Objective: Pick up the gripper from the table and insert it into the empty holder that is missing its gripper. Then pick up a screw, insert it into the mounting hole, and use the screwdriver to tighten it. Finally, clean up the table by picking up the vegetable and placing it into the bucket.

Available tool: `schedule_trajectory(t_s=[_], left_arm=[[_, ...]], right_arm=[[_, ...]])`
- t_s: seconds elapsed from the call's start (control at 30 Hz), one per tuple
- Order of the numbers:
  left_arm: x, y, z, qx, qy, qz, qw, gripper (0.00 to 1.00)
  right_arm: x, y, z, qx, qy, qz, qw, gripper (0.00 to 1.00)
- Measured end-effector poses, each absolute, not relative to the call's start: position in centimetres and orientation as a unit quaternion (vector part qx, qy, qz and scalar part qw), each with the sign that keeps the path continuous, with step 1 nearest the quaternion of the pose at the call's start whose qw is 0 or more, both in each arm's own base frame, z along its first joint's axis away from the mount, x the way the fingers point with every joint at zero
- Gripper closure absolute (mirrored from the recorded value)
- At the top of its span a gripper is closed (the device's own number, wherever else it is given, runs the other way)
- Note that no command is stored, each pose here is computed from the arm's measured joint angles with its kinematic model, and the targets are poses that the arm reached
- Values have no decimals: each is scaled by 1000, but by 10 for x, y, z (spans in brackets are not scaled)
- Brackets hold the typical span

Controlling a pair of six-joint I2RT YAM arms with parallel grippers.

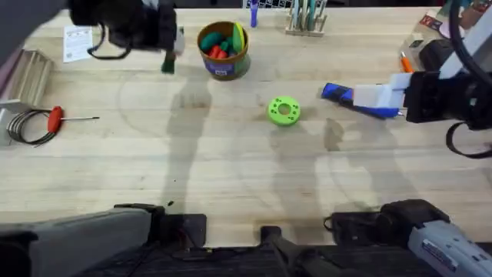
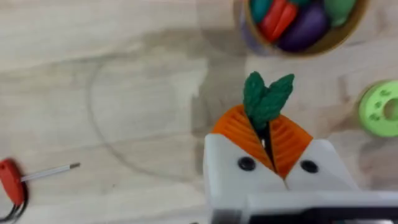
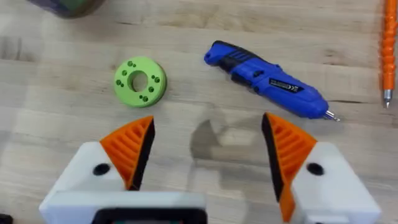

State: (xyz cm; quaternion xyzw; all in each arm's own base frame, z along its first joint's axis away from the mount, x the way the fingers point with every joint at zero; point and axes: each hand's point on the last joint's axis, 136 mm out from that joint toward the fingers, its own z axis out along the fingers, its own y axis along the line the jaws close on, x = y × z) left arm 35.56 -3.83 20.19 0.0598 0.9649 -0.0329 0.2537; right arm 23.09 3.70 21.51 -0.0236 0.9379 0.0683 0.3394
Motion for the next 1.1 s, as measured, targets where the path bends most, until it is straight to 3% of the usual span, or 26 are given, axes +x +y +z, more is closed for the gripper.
schedule_trajectory(t_s=[0.13, 0.33, 0.6, 0.73, 0.87, 1.03, 1.07, 1.1], left_arm=[[375, -49, 218, 67, 950, -57, 300, 986], [408, -78, 213, 95, 934, -86, 334, 987], [449, -134, 178, 145, 917, -114, 352, 988], [453, -139, 157, 149, 924, -116, 333, 988], [455, -137, 155, 148, 924, -115, 333, 961], [453, -136, 155, 146, 925, -115, 330, 190], [450, -135, 154, 143, 928, -115, 325, 57], [447, -134, 155, 142, 930, -115, 320, 27]], right_arm=[[231, 37, 215, -24, 938, 68, 339, 16], [231, 37, 215, -24, 938, 68, 339, 16], [231, 37, 215, -24, 938, 68, 339, 15], [231, 37, 215, -24, 938, 68, 339, 15], [231, 37, 215, -24, 938, 68, 339, 14], [231, 37, 215, -24, 938, 68, 340, 15], [231, 37, 215, -24, 938, 68, 339, 15], [231, 37, 215, -24, 938, 68, 339, 16]])
